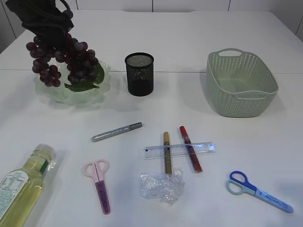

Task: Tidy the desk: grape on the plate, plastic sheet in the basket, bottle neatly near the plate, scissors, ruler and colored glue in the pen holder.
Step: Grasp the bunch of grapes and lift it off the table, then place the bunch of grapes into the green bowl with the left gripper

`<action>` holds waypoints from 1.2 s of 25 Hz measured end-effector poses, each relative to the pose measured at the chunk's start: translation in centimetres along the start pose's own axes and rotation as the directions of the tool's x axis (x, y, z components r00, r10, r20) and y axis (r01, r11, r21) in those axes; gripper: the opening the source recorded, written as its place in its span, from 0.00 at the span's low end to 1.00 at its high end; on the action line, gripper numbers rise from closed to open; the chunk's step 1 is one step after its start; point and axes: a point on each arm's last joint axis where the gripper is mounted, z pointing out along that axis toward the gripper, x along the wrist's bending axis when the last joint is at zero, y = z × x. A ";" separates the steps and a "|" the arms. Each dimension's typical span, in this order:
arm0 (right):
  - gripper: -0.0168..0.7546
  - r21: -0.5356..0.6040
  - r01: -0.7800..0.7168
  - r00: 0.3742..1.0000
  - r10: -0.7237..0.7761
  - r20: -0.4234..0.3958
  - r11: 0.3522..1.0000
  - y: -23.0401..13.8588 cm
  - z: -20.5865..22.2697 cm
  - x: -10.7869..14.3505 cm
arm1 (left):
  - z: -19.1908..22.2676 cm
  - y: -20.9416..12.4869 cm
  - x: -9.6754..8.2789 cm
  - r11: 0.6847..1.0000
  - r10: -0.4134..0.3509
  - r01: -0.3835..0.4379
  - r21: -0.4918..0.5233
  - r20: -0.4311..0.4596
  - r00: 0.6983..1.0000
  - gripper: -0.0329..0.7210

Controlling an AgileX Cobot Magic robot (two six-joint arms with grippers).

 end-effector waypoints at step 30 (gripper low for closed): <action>0.63 0.037 -0.015 1.000 0.014 0.027 0.999 -0.3 0.0 -0.2 | 13.2 1.2 6.1 0.937 -0.283 0.267 -0.225 -0.040 0.958 0.22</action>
